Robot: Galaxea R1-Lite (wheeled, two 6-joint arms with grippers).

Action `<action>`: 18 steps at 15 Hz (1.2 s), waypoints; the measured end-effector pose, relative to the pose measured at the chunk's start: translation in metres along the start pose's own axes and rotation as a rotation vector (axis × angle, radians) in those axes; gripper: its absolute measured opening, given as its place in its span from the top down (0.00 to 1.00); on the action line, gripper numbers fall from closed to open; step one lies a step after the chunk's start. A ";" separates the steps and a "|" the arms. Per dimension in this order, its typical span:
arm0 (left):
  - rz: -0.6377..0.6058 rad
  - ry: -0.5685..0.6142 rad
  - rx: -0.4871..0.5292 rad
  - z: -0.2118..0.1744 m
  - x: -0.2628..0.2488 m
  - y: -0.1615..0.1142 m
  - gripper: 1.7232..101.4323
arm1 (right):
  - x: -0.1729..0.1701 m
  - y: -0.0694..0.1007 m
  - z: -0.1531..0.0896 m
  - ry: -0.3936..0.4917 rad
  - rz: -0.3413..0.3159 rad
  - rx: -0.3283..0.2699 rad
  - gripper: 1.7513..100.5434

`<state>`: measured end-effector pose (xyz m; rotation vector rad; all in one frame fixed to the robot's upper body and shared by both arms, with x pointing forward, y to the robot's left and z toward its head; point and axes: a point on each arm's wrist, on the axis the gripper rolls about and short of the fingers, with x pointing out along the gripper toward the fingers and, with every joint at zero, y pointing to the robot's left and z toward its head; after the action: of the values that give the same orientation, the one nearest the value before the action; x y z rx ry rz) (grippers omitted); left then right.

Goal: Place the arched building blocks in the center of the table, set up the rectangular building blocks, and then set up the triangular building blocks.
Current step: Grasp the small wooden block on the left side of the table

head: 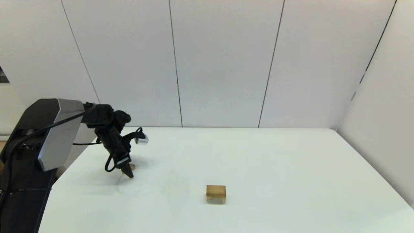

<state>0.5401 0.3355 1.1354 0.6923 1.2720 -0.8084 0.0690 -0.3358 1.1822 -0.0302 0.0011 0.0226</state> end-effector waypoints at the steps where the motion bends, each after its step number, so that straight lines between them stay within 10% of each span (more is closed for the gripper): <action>1: 0.000 0.000 0.001 0.000 0.000 0.000 0.04 | 0.000 0.000 0.000 0.000 0.000 0.000 0.03; 18: 0.049 0.005 -0.014 -0.009 -0.001 0.010 0.04 | 0.000 0.000 0.000 0.000 0.000 0.000 0.03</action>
<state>0.5440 0.3486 1.1345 0.7123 1.2594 -0.7580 0.0690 -0.3358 1.1822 -0.0302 0.0012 0.0221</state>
